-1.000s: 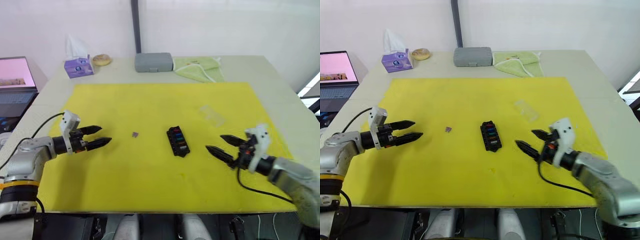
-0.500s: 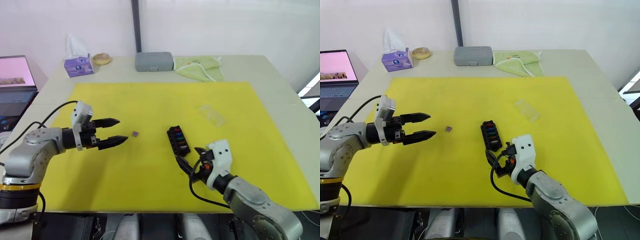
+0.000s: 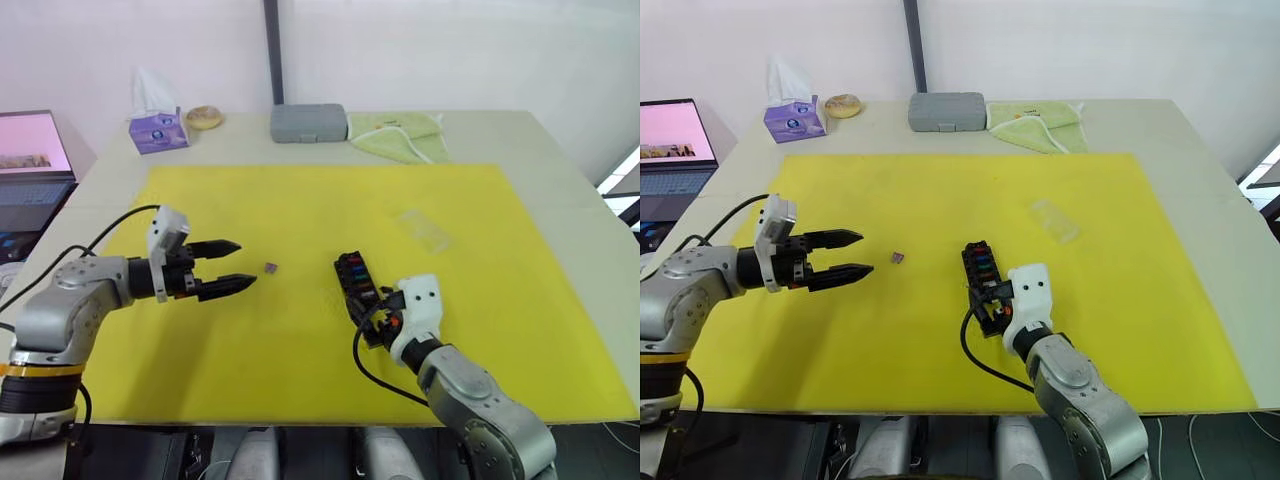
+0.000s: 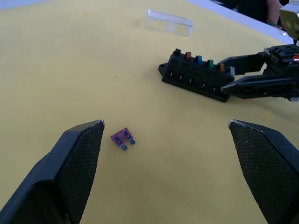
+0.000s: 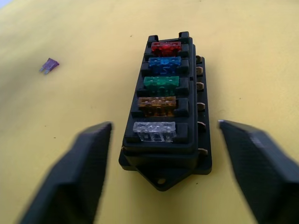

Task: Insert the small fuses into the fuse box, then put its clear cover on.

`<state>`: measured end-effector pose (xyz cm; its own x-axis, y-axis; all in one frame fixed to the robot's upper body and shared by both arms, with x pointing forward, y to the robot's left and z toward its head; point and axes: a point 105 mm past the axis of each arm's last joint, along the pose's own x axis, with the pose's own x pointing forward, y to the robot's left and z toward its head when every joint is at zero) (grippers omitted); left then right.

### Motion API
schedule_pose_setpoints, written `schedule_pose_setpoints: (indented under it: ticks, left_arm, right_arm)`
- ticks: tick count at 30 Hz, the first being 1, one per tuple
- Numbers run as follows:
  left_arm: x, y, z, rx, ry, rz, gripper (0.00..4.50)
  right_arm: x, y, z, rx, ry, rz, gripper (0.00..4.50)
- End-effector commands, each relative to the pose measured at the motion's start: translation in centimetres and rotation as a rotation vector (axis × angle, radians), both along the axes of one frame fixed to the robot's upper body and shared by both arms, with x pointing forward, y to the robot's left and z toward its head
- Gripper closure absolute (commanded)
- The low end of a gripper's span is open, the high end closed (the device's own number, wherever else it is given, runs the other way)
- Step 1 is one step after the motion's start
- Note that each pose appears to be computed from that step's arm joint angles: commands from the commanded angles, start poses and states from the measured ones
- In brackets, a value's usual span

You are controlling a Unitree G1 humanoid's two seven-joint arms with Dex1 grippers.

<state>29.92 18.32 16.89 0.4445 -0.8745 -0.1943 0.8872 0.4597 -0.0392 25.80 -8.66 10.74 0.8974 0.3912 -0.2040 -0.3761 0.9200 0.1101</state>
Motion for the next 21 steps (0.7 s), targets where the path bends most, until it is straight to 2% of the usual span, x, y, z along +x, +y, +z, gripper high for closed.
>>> schedule_pose_setpoints:
  ticks: [1, 6, 11, 16, 21]
  left_arm:
    - [-0.2, 0.4, 0.7, 0.017, -0.034, 0.003, 0.0]
    - [-0.4, 0.4, 0.4, 0.021, -0.007, -0.001, 0.0]
    - [-0.7, 0.1, 0.3, 0.031, 0.018, -0.024, 0.0]
    - [-0.8, -0.2, 0.5, 0.049, 0.051, -0.066, 0.0]
    - [-0.7, -0.2, 0.8, 0.089, 0.087, -0.111, 0.0]
  right_arm:
    - [-0.2, 0.6, 0.5, -0.002, -0.023, 0.02, 2.56]
    - [-0.6, 0.9, 0.5, 0.0, -0.02, 0.005, 2.56]
    - [-1.5, 1.8, 2.1, 0.039, -0.03, -0.017, 2.56]
    - [-3.7, 4.1, 2.9, 0.063, 0.06, -0.022, 2.56]
    - [-3.6, 4.9, 3.4, 0.054, 0.08, -0.094, 2.56]
